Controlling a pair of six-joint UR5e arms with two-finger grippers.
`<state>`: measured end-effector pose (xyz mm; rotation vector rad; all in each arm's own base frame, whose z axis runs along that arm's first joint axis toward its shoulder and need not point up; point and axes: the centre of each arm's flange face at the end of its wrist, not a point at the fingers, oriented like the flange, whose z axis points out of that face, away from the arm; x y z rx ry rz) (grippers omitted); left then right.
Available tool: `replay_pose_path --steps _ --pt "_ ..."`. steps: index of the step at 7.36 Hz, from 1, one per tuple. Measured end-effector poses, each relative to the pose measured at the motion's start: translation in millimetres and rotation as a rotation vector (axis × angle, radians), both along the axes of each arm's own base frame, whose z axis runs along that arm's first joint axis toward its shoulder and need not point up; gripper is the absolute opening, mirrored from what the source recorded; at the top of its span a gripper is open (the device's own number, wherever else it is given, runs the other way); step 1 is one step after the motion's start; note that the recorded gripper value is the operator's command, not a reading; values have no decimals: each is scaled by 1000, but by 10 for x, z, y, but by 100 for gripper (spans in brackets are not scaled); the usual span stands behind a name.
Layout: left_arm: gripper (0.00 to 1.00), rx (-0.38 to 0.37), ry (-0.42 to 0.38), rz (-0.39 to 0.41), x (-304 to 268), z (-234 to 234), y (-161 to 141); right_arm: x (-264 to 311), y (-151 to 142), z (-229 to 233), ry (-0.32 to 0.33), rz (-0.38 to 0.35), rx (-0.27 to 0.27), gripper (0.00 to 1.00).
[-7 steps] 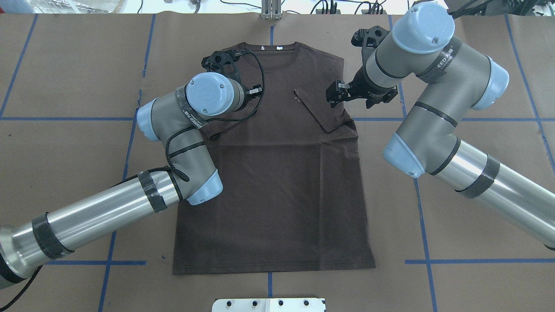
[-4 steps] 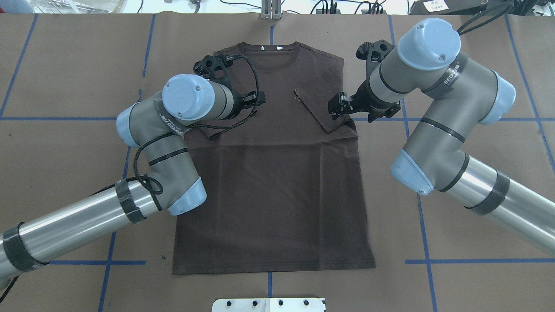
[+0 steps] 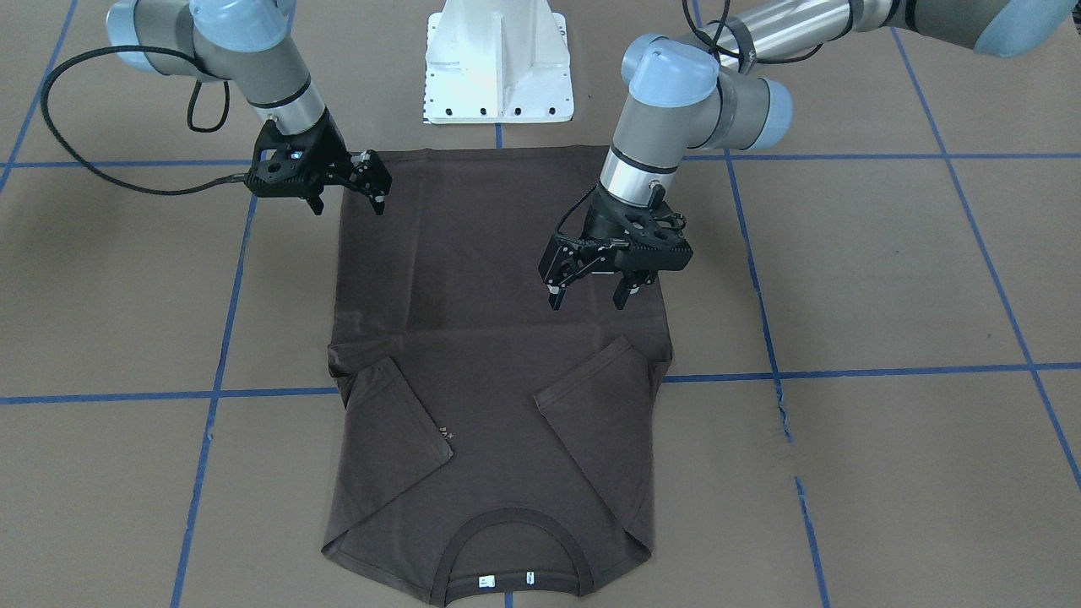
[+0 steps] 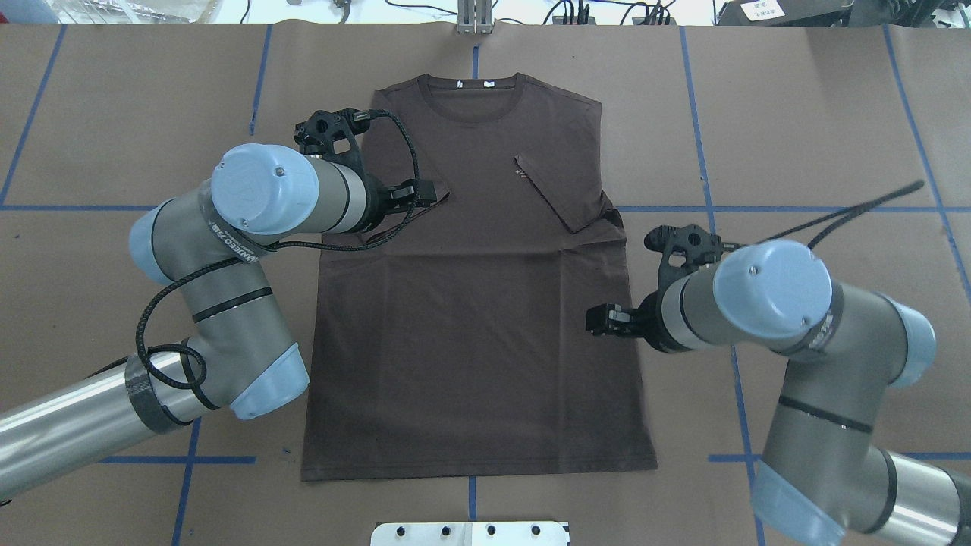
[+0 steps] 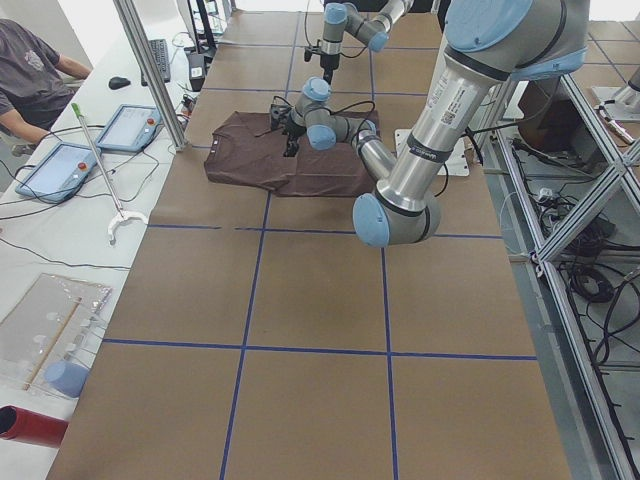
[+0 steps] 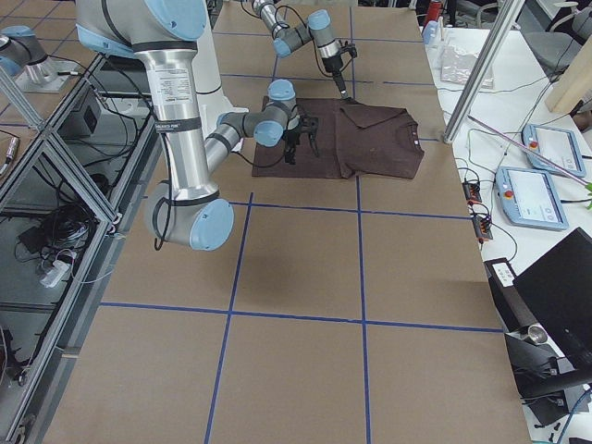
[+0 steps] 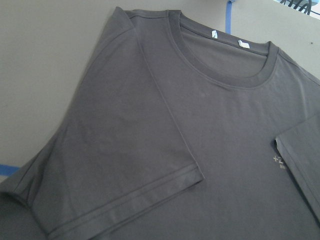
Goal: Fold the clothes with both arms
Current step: 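Move the right gripper to the hem corner nearest the robot while the left gripper releases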
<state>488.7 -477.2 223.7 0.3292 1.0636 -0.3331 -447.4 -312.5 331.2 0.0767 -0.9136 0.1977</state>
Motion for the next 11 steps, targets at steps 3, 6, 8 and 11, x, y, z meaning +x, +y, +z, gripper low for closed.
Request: replay_pose_path --steps 3,6,8,11 --pt "100 1 1 2 -96 10 80 -317 1036 414 33 22 1 100" --pt "100 4 8 1 -117 -21 94 -245 1216 633 75 10 -1 100" --pt "100 5 9 0 -129 -25 95 -200 1255 610 70 -2 -10 100" --pt "100 4 5 1 -137 2 99 -211 1305 608 69 -15 -13 67"
